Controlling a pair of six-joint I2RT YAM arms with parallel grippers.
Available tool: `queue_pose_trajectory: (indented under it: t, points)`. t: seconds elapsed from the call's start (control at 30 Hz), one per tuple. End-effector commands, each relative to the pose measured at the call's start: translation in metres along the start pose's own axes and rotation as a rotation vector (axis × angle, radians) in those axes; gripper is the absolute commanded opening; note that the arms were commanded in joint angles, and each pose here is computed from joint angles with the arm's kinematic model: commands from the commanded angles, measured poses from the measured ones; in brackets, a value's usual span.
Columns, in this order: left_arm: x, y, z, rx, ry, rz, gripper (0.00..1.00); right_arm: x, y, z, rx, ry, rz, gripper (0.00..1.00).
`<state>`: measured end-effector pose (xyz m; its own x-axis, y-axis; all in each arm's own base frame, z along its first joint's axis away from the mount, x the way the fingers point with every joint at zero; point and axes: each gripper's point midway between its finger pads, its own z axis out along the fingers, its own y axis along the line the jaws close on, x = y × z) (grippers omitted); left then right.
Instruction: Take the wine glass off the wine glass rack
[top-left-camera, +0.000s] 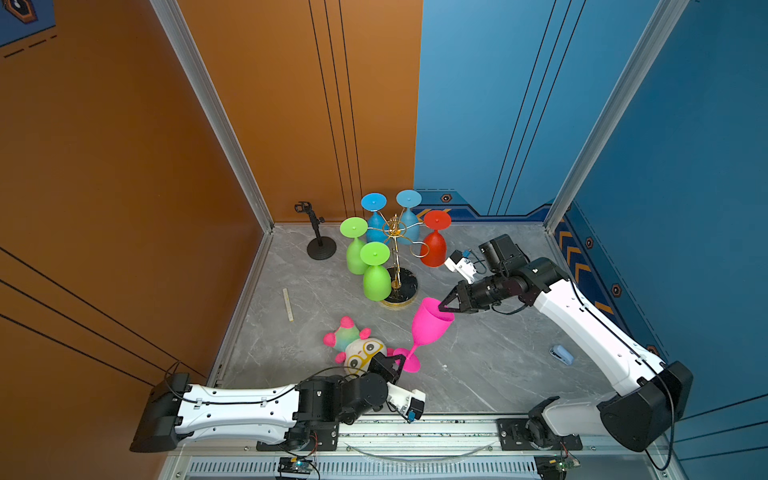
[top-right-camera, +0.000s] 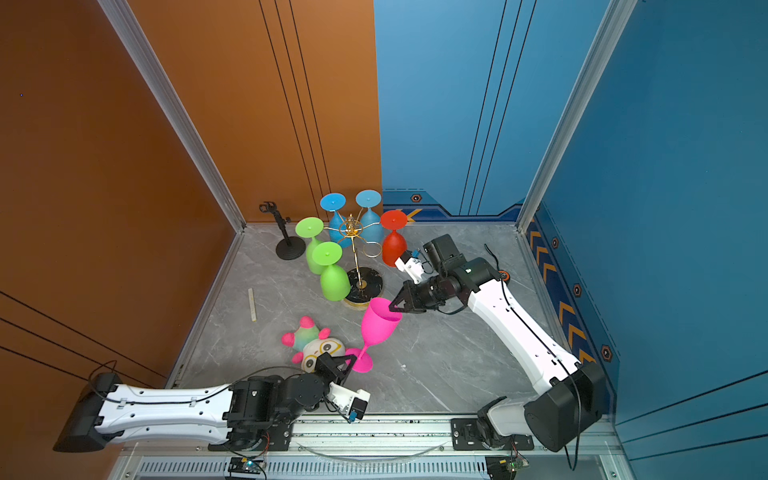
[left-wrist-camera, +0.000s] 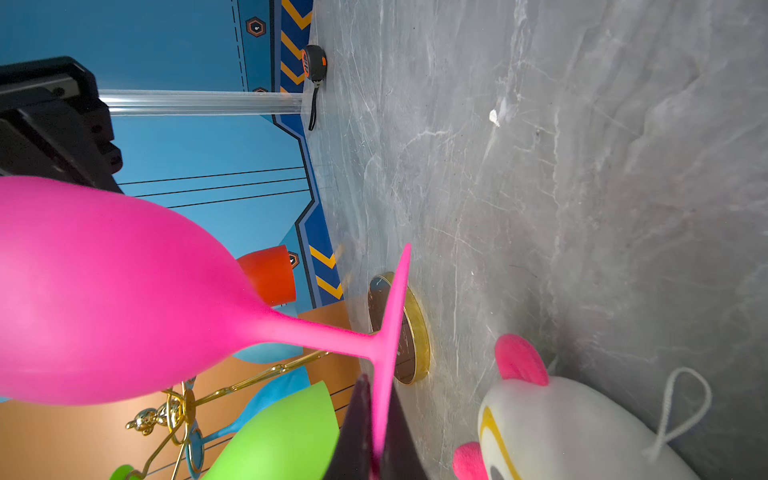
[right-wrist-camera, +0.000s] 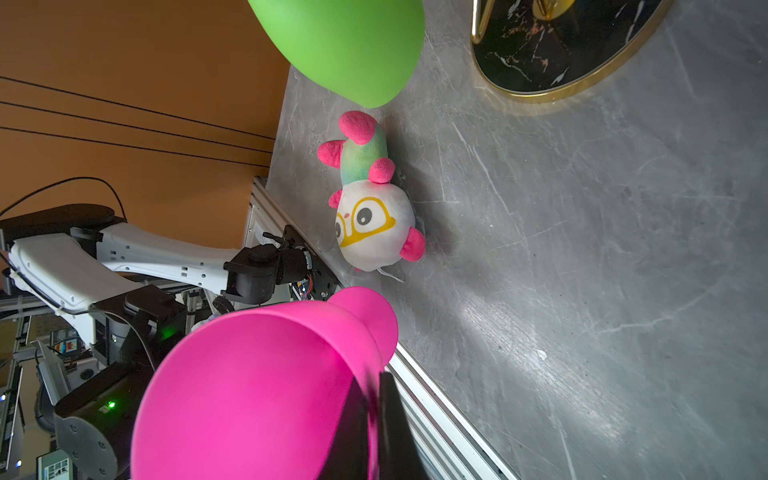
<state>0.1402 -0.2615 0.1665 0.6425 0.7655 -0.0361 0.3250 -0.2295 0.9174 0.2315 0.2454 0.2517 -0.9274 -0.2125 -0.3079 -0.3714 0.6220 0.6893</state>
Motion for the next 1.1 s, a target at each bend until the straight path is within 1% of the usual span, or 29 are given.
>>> queue_pose_trajectory:
  t: [0.0, 0.07, 0.3, 0.37, 0.43, 0.53, 0.63, 0.73, 0.8, 0.87, 0.93, 1.0, 1.07]
  points:
    - [0.0, 0.003, 0.0, -0.032, 0.009, 0.016, 0.05, -0.001, 0.003, -0.003, -0.001, 0.009, 0.003, 0.01]
    - [0.002, 0.002, 0.0, -0.031, 0.013, 0.02, 0.08, -0.001, 0.002, -0.004, 0.003, 0.007, 0.005, 0.0]
    - [0.003, -0.001, 0.0, -0.023, 0.015, 0.033, 0.22, -0.002, 0.0, -0.007, 0.015, -0.002, 0.006, 0.0]
    - [0.003, -0.001, -0.001, -0.024, 0.011, 0.031, 0.36, -0.003, -0.002, -0.011, 0.029, -0.017, 0.001, 0.0]
    - [0.002, 0.0, -0.001, -0.024, 0.007, 0.029, 0.46, -0.006, -0.006, -0.016, 0.047, -0.038, 0.005, 0.0]
    - [0.001, 0.002, -0.001, -0.026, 0.006, 0.008, 0.53, -0.011, -0.014, -0.027, 0.081, -0.078, 0.014, 0.0]
    - [0.0, 0.007, -0.002, -0.035, -0.001, -0.046, 0.58, -0.017, -0.024, -0.04, 0.124, -0.129, 0.027, 0.0]
    - [-0.004, 0.018, -0.004, -0.061, -0.021, -0.151, 0.64, -0.025, -0.036, -0.057, 0.213, -0.19, 0.017, 0.0]
    - [-0.007, 0.027, -0.006, -0.08, -0.042, -0.247, 0.66, -0.031, -0.048, -0.07, 0.317, -0.225, -0.005, 0.0]
    - [-0.009, 0.044, -0.009, -0.125, -0.069, -0.401, 0.69, -0.04, -0.064, -0.085, 0.437, -0.274, -0.009, 0.0]
    - [-0.011, 0.063, -0.013, -0.172, -0.095, -0.539, 0.72, -0.046, -0.079, -0.094, 0.529, -0.293, -0.009, 0.0]
    - [-0.007, 0.079, -0.017, -0.21, -0.083, -0.66, 0.74, -0.051, -0.094, -0.101, 0.602, -0.3, 0.004, 0.0]
    - [0.005, 0.09, -0.019, -0.259, -0.027, -0.757, 0.8, -0.057, -0.107, -0.109, 0.664, -0.31, 0.016, 0.0]
